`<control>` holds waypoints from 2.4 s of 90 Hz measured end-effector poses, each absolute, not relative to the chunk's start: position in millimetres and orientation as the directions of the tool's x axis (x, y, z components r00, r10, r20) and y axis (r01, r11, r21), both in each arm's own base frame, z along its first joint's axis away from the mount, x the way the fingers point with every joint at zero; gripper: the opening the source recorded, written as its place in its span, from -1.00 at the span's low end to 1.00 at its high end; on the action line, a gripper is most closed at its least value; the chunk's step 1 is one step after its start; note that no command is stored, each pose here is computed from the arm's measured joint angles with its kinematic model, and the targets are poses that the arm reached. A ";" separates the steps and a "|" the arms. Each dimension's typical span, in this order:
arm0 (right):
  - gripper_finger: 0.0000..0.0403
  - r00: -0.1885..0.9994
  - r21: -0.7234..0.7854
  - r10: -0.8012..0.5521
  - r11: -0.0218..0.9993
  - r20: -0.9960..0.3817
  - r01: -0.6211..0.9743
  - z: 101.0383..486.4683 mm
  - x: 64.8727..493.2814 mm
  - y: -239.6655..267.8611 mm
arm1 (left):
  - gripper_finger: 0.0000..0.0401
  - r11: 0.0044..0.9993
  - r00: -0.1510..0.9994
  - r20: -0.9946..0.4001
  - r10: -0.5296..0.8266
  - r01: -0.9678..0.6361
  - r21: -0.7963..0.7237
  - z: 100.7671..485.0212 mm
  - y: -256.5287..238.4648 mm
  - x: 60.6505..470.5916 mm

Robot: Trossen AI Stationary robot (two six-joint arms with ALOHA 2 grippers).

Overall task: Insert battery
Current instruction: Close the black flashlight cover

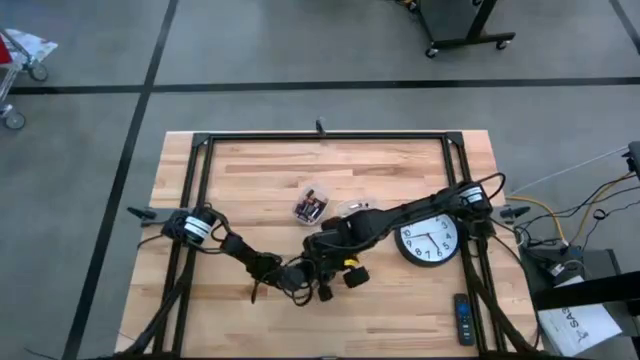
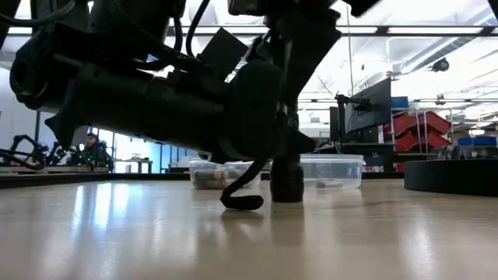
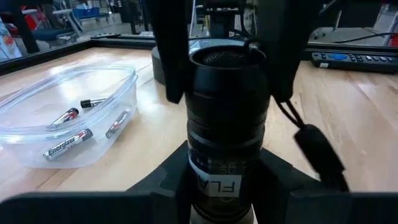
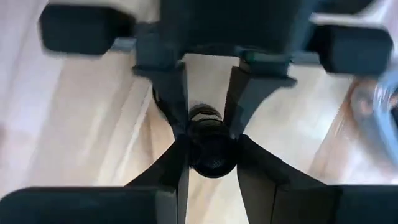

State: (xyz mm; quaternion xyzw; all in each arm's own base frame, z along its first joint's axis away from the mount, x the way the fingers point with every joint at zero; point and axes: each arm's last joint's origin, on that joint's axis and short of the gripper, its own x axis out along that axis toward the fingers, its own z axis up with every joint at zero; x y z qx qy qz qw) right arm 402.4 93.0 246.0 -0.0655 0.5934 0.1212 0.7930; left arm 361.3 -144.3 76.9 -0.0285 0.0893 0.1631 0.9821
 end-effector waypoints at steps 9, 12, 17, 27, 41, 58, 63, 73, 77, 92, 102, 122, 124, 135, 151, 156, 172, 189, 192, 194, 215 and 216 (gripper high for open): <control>-0.61 0.272 0.106 0.115 0.993 -0.955 -0.047 246.2 403.1 92.6 | -0.52 0.946 0.932 -0.184 0.313 -0.324 -0.030 77.2 -144.3 361.4; -0.61 0.275 0.130 0.115 0.991 -0.955 0.035 246.4 403.4 92.4 | -0.52 0.946 0.932 -0.184 0.312 -0.322 -0.031 77.2 -144.5 361.3; -0.58 0.276 0.171 0.115 0.967 -0.954 0.190 246.4 403.7 91.3 | -0.52 0.947 0.933 -0.184 0.309 -0.321 -0.034 77.3 -144.6 361.4; -0.49 0.276 0.203 0.121 0.935 -0.954 0.290 246.4 404.0 90.5 | -0.52 0.946 0.933 -0.184 0.311 -0.322 -0.033 77.1 -144.5 361.3; -0.28 0.266 0.124 0.141 0.989 -0.954 -0.081 248.2 402.3 90.2 | -0.52 0.945 0.931 -0.184 0.317 -0.327 -0.029 77.0 -144.4 361.3; -0.11 0.259 0.002 0.140 0.881 -0.956 -0.472 249.5 400.5 90.3 | -0.52 0.945 0.930 -0.184 0.317 -0.327 -0.028 77.0 -144.4 361.3; -0.09 0.259 -0.029 0.139 0.831 -0.956 -0.555 249.5 400.5 90.3 | -0.52 0.945 0.930 -0.184 0.317 -0.327 -0.028 77.0 -144.4 361.3; -0.09 0.258 -0.081 0.137 0.725 -0.956 -0.684 249.5 400.5 90.1 | -0.52 0.945 0.930 -0.184 0.317 -0.327 -0.028 77.0 -144.4 361.3; -0.10 0.257 -0.093 0.137 0.694 -0.957 -0.714 249.5 400.4 90.1 | -0.52 0.945 0.930 -0.184 0.317 -0.327 -0.028 77.0 -144.4 361.3; -0.21 0.244 -0.098 0.134 0.657 -0.961 -0.747 244.3 401.6 90.3 | -0.52 0.945 0.930 -0.184 0.317 -0.327 -0.027 77.0 -144.2 361.3; -0.32 0.255 -0.104 0.136 0.661 -0.957 -0.743 244.1 402.7 90.6 | -0.52 0.945 0.930 -0.184 0.317 -0.327 -0.027 77.0 -144.2 361.4; -0.54 0.252 -0.083 0.135 0.712 -0.958 -0.697 241.3 403.6 90.8 | -0.52 0.945 0.930 -0.184 0.317 -0.327 -0.027 77.0 -144.2 361.4; -0.55 0.251 -0.080 0.135 0.719 -0.959 -0.691 241.0 403.9 90.8 | -0.52 0.945 0.930 -0.184 0.317 -0.327 -0.027 77.0 -144.2 361.3; -0.53 0.241 -0.040 0.132 0.799 -0.961 -0.600 235.8 406.3 91.3 | -0.52 0.945 0.931 -0.184 0.316 -0.327 -0.028 77.0 -144.2 361.3; -0.50 0.223 0.027 0.129 0.912 -0.966 -0.410 227.5 408.5 94.0 | -0.52 0.945 0.931 -0.182 0.315 -0.326 -0.029 77.2 -144.3 361.3; -0.53 0.223 0.039 0.126 0.932 -0.967 -0.360 226.0 409.1 95.2 | -0.52 0.945 0.932 -0.181 0.315 -0.325 -0.029 77.3 -144.4 361.3; -0.57 0.235 0.115 0.125 0.992 -0.964 -0.057 225.4 410.2 96.7 | -0.53 0.946 0.934 -0.179 0.310 -0.321 -0.035 77.8 -144.7 361.3; -0.50 0.247 0.225 0.135 0.894 -0.960 0.388 226.9 412.0 95.4 | -0.53 0.947 0.935 -0.179 0.305 -0.317 -0.041 77.7 -144.9 361.4; -0.48 0.245 0.231 0.141 0.892 -0.959 0.389 227.5 412.0 95.5 | -0.53 0.947 0.935 -0.179 0.306 -0.318 -0.041 77.7 -144.8 361.4; -0.46 0.245 0.232 0.144 0.895 -0.959 0.381 227.7 412.1 95.4 | -0.53 0.947 0.935 -0.179 0.307 -0.319 -0.041 77.7 -144.8 361.4; -0.26 0.289 0.138 0.154 0.988 -0.945 -0.075 243.3 414.2 94.5 | -0.54 0.944 0.930 -0.180 0.319 -0.330 -0.030 77.3 -144.1 361.4; -0.25 0.293 0.130 0.155 0.986 -0.943 -0.105 244.8 414.2 94.5 | -0.54 0.943 0.930 -0.180 0.320 -0.330 -0.029 77.3 -144.0 361.4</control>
